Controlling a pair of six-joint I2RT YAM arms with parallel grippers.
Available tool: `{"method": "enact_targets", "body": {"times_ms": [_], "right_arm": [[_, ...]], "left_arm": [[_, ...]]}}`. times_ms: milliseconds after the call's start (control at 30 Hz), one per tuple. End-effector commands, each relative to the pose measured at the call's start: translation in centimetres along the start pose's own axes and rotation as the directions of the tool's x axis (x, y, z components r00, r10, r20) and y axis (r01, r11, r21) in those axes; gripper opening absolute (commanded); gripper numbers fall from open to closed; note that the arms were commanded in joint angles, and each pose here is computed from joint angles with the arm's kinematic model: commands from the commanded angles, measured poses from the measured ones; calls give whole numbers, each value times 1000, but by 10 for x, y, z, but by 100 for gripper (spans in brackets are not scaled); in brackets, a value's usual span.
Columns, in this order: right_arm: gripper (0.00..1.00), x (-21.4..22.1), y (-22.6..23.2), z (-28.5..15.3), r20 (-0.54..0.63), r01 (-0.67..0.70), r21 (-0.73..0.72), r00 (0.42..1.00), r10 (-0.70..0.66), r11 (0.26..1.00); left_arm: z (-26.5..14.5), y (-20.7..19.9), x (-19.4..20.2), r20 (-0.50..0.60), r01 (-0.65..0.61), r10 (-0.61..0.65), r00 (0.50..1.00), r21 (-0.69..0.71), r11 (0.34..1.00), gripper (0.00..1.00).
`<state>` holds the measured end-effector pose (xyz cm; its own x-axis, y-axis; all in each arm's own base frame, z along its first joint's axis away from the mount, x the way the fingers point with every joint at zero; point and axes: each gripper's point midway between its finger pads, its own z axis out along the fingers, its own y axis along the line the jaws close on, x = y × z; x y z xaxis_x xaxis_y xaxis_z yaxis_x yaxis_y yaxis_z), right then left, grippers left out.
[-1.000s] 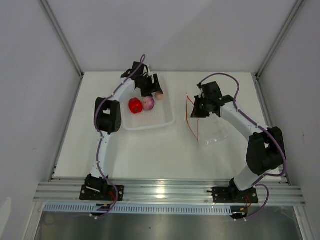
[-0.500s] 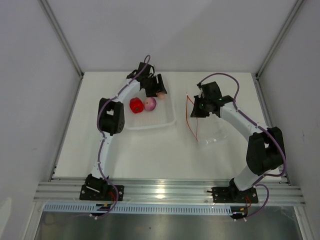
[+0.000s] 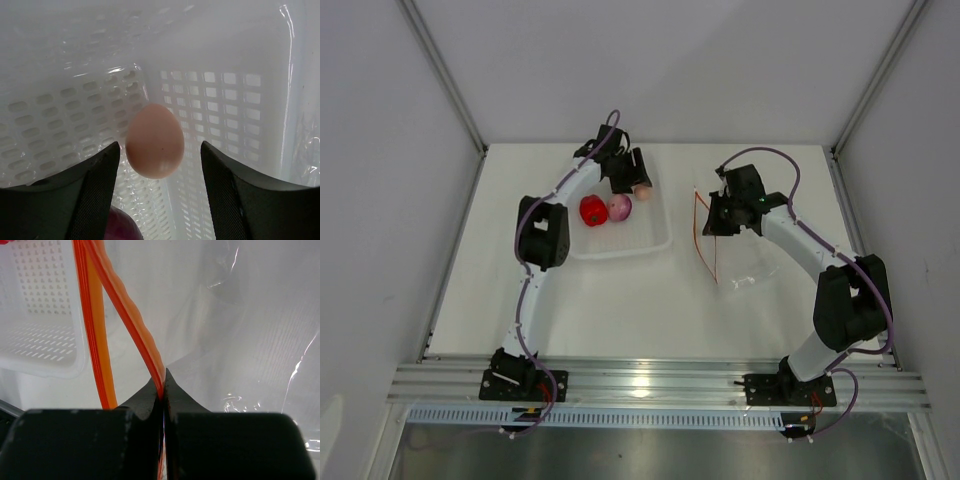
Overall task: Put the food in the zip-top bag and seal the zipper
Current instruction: Pick up the fake food from the bin.
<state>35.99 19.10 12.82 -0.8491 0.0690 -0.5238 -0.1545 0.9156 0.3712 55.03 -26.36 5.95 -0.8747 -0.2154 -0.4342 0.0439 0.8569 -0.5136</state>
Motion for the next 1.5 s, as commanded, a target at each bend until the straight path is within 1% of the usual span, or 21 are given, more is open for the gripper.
{"method": "enact_targets", "body": {"times_ms": [0,167,367,500,567,633,733,833,933,967,1000,1033,1067,1100,1133,1167,1200,1267,1467], "right_arm": [[0,-15,5,-11,70,15,-17,997,-14,1000],[0,-14,6,-9,70,10,-24,998,-8,1000],[0,-14,5,-10,76,6,-22,997,-5,1000],[0,-15,6,-11,81,5,-22,997,-3,1000],[0,-16,6,-12,86,5,-21,996,-3,1000],[0,-16,6,-12,88,5,-20,996,-3,1000],[0,-16,6,-12,86,9,-20,996,-7,1000],[0,-15,4,-11,86,9,-18,996,-7,1000],[0,-14,4,-10,82,4,-19,997,-3,1000],[0,-14,5,-10,81,4,-21,997,-2,1000],[0,-14,4,-10,82,3,-19,997,-1,1000],[0,-14,5,-11,83,4,-20,997,-2,1000],[0,-13,4,-10,80,4,-19,997,-2,1000],[0,-13,4,-10,78,3,-18,997,-2,1000],[0,-13,5,-11,80,2,-21,997,-1,1000],[0,-14,4,-11,83,0,-21,997,2,1000],[0,-13,5,-11,80,0,-23,997,2,1000],[0,-14,5,-11,81,-5,-22,997,7,1000],[0,-15,6,-12,82,-27,-19,996,29,999]], "left_arm": [[-2,-5,-12,33,16,-15,999,-14,1000,68],[-3,-6,-12,26,5,-5,1000,-21,1000,66],[-4,-2,-7,18,-34,35,999,-74,997,62],[-3,-5,-9,25,-50,52,998,-91,995,54],[-2,-7,-9,23,-59,62,998,-92,994,53],[-2,-8,-9,22,-65,68,997,-91,994,49],[-1,-9,-8,17,-72,74,997,-80,994,47],[-1,-12,-7,12,-80,81,997,-65,995,42],[-1,-11,-6,11,-79,80,997,-54,995,31],[0,-12,-3,0,-78,78,997,-37,996,25],[-7,-20,-14,42,-81,82,996,-14,997,23],[-3,-9,-1,12,-59,60,998,-29,998,20],[-6,-11,-5,29,-62,62,998,-20,998,15],[-20,-23,-20,91,-80,80,993,1,997,14],[-18,-15,-9,74,-73,74,994,-17,997,11],[-24,-17,-13,92,-78,78,993,-13,997,5],[-34,-22,-19,117,-82,83,990,-13,997,3],[-42,-25,-22,124,-88,90,988,-21,996,1],[-69,-33,-25,143,-101,103,984,-23,995,1]]}}
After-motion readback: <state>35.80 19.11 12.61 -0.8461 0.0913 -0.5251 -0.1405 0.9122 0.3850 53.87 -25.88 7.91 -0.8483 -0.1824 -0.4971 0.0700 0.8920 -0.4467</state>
